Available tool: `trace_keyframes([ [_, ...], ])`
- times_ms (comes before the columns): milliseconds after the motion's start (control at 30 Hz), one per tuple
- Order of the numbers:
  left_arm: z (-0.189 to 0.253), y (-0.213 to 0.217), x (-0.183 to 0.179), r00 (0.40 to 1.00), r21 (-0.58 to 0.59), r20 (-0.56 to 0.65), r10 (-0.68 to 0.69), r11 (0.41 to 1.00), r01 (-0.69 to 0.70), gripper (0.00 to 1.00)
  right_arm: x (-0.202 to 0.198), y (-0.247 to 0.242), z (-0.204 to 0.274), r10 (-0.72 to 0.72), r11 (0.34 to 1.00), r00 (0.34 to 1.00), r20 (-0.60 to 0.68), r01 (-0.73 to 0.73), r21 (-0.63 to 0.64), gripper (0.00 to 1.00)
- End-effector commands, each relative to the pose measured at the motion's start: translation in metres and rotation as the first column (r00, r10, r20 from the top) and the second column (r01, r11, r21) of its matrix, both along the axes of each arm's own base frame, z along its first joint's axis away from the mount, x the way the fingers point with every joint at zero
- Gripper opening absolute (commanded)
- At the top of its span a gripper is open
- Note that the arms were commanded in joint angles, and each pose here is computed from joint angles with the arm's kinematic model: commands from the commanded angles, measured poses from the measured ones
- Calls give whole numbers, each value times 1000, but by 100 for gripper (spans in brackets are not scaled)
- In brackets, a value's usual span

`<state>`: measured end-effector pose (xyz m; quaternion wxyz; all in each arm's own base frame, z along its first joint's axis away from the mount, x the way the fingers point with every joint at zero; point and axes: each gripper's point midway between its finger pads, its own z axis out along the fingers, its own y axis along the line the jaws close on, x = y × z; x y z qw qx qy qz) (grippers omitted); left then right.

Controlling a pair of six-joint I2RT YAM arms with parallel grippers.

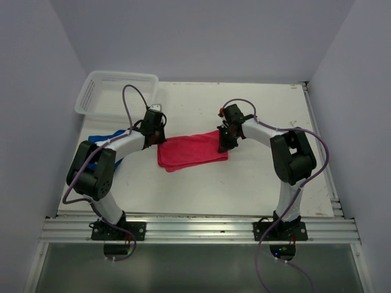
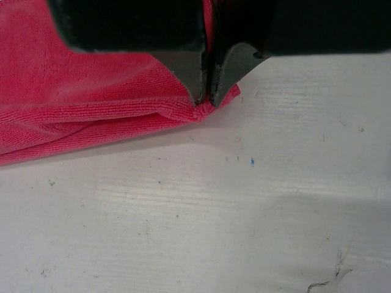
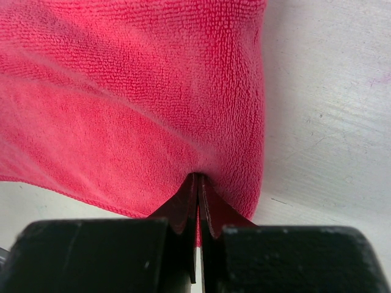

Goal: Roll the towels
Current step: Fold the towel

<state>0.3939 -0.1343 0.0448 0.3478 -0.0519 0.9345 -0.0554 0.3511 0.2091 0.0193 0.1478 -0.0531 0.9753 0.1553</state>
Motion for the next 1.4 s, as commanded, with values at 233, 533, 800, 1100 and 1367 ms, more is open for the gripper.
trace_keyframes([
  [233,23,23,2,993,49,82,82,995,-86,0,-3,-17,-20,3,998,1000,-29,-5,-67,0],
  [533,11,21,1,996,52,63,65,996,-69,24,1,-6,-11,24,1000,1000,-17,-24,-16,0],
  [800,34,18,3,993,31,107,57,998,-61,39,4,23,39,83,983,995,57,-92,162,20],
  [1100,44,27,-21,992,21,101,70,997,-72,45,29,23,84,42,984,989,141,-65,164,22],
  [1367,22,-10,-72,997,-149,69,-32,988,42,45,73,23,82,-41,987,986,162,15,157,0],
])
